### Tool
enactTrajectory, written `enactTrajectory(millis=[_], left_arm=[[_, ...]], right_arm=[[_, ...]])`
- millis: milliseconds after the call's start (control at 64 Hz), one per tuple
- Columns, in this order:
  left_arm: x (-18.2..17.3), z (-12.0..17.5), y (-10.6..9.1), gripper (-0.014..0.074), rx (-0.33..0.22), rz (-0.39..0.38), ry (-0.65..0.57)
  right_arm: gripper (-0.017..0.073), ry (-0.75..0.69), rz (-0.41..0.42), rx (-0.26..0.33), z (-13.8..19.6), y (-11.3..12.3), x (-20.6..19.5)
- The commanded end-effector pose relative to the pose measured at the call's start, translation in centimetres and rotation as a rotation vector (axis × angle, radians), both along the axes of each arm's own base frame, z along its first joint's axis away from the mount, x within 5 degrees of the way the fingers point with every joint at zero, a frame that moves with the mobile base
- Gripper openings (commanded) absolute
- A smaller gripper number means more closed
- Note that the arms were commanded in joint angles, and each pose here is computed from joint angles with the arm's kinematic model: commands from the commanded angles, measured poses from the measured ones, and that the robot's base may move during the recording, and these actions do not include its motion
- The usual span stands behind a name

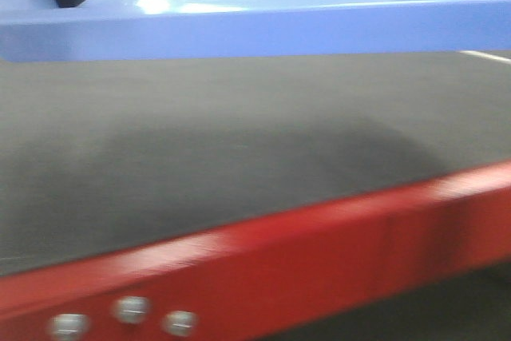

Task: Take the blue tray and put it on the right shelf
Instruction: 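Hold the tray raised with both grippers while the base backs away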

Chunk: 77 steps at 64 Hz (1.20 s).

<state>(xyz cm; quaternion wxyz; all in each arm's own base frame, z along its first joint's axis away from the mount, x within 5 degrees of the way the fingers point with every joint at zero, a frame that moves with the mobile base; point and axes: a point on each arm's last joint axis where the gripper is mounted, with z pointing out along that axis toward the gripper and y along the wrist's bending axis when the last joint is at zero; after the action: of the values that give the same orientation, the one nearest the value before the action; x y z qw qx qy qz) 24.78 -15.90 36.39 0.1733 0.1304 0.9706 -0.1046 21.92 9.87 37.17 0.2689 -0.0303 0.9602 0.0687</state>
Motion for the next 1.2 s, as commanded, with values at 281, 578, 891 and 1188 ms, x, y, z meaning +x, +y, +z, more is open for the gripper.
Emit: enactTrajectory(millis=[281,578,891,1188], left_arm=[[-1.64,1.27,0.41,-0.0048,0.026,-0.046,0.035],[-1.64,1.27,0.41,-0.0048,0.026,-0.046,0.035],[-1.64,1.27,0.41,-0.0048,0.026,-0.046,0.035],[-1.64,1.27,0.41,-0.0048,0.026,-0.046,0.035]], right_arm=[[0.0057,-0.124,0.038,0.05,2.07,0.18,-0.28],[0.0057,-0.124,0.038,0.05,2.07,0.18,-0.28],[0.0057,-0.124,0.038,0.05,2.07,0.18,-0.28],[0.0057,-0.124,0.038,0.05,2.07,0.18,-0.28]])
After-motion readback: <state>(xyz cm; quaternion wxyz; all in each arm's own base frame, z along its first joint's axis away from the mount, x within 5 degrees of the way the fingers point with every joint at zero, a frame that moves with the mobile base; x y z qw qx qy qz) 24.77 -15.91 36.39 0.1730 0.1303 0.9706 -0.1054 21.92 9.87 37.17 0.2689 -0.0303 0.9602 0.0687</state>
